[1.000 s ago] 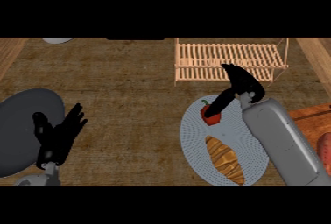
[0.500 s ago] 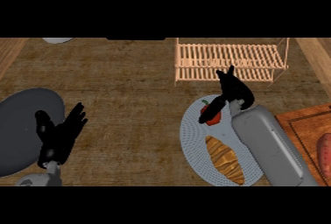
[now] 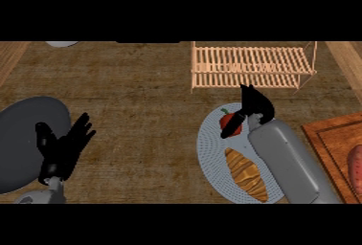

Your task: Pick the bell pepper from the placemat and place it in the tiered shelf

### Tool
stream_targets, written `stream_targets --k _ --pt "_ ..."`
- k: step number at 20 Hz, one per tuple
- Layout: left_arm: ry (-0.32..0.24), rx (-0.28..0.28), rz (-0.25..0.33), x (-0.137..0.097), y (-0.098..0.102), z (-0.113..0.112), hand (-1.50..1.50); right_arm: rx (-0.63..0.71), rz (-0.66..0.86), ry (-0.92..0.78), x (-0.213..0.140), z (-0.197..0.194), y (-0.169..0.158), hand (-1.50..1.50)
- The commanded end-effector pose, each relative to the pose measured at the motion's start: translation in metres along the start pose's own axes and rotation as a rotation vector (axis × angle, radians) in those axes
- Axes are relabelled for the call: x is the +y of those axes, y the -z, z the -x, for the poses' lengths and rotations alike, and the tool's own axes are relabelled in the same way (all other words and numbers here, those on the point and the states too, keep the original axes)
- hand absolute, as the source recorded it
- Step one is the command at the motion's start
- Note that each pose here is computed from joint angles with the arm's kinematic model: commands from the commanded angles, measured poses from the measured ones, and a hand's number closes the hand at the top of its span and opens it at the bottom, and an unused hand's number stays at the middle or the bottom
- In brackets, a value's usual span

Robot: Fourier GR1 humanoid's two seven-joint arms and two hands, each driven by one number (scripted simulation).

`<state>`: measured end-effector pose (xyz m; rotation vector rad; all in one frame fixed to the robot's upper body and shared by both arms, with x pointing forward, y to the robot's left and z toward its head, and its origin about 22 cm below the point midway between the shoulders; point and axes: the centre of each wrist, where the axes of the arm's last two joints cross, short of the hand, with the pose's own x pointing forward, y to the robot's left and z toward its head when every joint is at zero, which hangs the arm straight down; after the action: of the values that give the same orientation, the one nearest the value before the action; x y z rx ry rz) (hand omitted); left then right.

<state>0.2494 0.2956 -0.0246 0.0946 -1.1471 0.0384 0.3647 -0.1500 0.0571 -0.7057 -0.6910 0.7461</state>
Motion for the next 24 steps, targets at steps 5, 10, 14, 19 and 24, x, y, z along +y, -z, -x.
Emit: stream_targets --k 5,10,14,19,24 --pt "-0.017 0.033 0.004 -0.001 0.007 -0.014 0.00 -0.015 0.029 0.042 0.023 -0.003 0.009 -1.50" --pt "0.002 0.031 0.001 -0.004 -0.001 0.008 0.00 -0.031 0.028 0.045 0.041 0.015 0.032 -1.50" --pt "0.003 0.027 0.014 -0.009 0.009 -0.007 0.00 -0.100 -0.184 -0.130 0.041 0.020 0.033 1.50" --pt "-0.013 0.022 -0.002 -0.007 0.013 -0.009 0.00 -0.172 -0.135 -0.076 0.044 0.015 0.036 1.50" --pt "0.000 0.024 -0.011 -0.013 0.019 0.003 0.00 -0.264 -0.101 -0.017 0.041 -0.006 0.020 1.50"
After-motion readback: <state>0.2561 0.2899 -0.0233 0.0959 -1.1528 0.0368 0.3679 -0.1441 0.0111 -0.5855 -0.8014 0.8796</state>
